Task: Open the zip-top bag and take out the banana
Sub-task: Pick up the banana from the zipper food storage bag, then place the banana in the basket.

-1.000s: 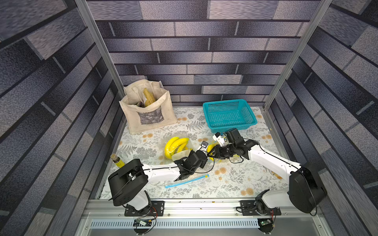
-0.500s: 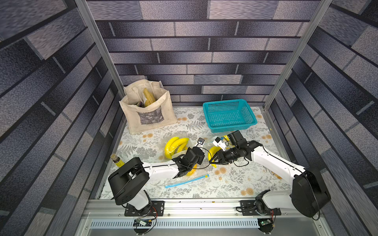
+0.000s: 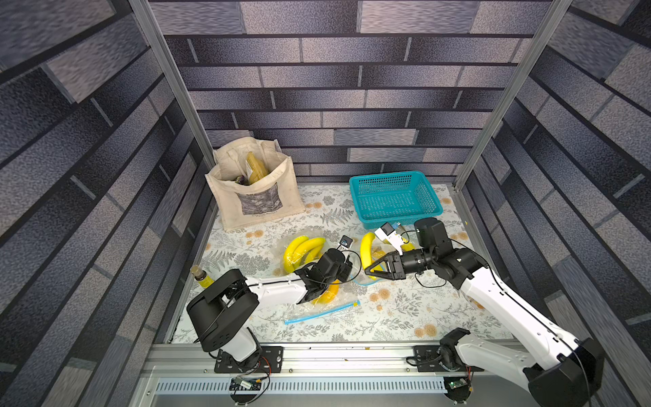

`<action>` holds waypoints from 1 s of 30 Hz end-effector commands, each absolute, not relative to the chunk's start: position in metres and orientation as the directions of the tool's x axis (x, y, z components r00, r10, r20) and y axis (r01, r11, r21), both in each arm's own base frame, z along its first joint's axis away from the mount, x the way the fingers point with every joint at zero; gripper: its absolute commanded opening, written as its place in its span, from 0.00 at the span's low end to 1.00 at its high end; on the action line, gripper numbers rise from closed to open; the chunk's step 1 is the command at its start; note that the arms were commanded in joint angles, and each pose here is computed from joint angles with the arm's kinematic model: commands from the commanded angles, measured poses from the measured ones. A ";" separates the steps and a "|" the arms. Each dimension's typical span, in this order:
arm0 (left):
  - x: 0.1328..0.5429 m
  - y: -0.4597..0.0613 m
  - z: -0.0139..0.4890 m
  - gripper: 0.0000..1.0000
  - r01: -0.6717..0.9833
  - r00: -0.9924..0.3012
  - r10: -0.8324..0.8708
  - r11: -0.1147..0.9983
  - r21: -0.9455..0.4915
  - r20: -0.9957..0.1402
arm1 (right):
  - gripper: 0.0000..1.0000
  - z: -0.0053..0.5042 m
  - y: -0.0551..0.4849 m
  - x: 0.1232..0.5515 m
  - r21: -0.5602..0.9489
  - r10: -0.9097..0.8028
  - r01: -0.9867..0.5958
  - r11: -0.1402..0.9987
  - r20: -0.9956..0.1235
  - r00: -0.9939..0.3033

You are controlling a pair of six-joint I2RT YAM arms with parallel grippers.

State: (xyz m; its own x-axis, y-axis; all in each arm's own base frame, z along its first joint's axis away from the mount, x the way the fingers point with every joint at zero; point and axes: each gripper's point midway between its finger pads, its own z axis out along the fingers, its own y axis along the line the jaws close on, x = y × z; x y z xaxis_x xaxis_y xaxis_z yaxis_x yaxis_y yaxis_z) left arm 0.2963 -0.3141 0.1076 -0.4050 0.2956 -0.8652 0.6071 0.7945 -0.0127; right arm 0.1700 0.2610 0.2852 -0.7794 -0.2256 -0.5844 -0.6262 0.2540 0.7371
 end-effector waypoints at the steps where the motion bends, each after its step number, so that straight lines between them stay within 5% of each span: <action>1: 0.296 -0.323 0.114 0.11 0.636 -0.401 0.287 0.771 -0.039 -0.870 | 0.00 0.340 0.260 0.206 0.623 -0.108 -0.724 0.298 -0.731 -0.674; 8: 0.286 -0.326 0.118 0.10 0.671 -0.395 0.288 0.739 -0.060 -0.873 | 0.00 0.286 0.233 0.349 0.555 -0.069 -0.556 0.619 -0.666 -0.743; 16: 0.278 -0.330 0.130 0.10 0.698 -0.384 0.268 0.710 -0.088 -0.884 | 0.00 0.167 0.216 0.501 0.531 -0.023 -0.321 0.784 -0.492 -0.870; 20: 0.276 -0.331 0.133 0.10 0.704 -0.385 0.268 0.704 -0.093 -0.883 | 0.01 0.127 0.204 0.527 0.480 -0.007 -0.228 0.847 -0.420 -0.908; 22: 0.275 -0.330 0.132 0.10 0.703 -0.386 0.274 0.705 -0.089 -0.881 | 0.23 0.119 0.200 0.530 0.458 -0.005 -0.208 0.864 -0.406 -0.914; 26: 0.271 -0.330 0.128 0.08 0.718 -0.378 0.294 0.692 -0.077 -0.878 | 0.45 0.154 0.195 0.519 0.450 0.019 -0.242 0.860 -0.501 -0.865; 30: 0.269 -0.332 0.121 0.04 0.726 -0.382 0.305 0.683 -0.079 -0.872 | 0.52 0.219 0.177 0.475 0.415 0.055 -0.279 0.866 -0.633 -0.772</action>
State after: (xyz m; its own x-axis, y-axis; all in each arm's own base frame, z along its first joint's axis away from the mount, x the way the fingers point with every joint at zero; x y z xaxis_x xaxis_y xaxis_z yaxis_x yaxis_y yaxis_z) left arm 0.2777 -0.3302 0.1235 -0.3941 0.2813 -0.8750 0.6975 0.7115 -0.0855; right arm 0.4861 0.1839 0.1398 -0.8915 0.0242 -0.4524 -0.2047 0.8692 0.4500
